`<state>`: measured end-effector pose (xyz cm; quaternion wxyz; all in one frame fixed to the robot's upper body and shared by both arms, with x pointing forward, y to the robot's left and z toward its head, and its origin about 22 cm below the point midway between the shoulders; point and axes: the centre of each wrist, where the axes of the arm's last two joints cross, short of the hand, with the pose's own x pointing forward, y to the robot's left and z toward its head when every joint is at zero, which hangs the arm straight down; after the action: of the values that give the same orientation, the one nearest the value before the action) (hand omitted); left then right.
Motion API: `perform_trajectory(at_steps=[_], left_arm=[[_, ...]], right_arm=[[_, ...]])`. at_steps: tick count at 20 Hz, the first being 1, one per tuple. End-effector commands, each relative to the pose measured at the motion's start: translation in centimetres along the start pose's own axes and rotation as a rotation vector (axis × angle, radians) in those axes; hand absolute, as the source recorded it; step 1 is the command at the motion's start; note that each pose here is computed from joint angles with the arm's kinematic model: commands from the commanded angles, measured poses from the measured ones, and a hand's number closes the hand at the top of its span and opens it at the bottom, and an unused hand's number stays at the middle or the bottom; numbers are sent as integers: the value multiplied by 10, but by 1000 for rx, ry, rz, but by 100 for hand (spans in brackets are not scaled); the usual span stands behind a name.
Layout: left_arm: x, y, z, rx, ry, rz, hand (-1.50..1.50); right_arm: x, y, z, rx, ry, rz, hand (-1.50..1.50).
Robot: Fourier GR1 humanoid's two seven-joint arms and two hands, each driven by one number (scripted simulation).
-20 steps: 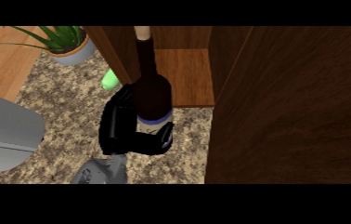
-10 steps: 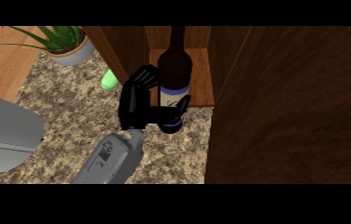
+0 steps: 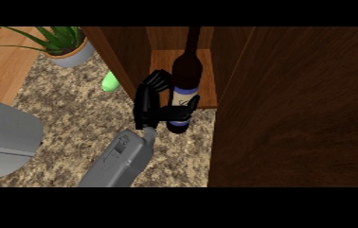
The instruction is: Pick up the wine, place it into the cabinet and close the cabinet
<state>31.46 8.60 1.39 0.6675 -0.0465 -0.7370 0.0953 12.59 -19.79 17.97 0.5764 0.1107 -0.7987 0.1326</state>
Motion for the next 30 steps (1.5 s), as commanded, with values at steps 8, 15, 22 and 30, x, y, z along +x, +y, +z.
perform_trajectory(at_steps=[8, 15, 22, 30], left_arm=[[-38, 13, -8, 57, 22, 45, 150], [-43, 10, -22, 66, 46, 59, 150], [-36, 12, -50, 96, 60, 69, 150], [3, -17, -86, 126, 39, 56, 150]], right_arm=[[37, -4, 40, 48, -60, -48, -150], [26, -9, 31, 40, -68, -45, -150], [34, -2, 34, 39, -67, -74, -150], [27, -8, 26, 49, -94, -63, -150]])
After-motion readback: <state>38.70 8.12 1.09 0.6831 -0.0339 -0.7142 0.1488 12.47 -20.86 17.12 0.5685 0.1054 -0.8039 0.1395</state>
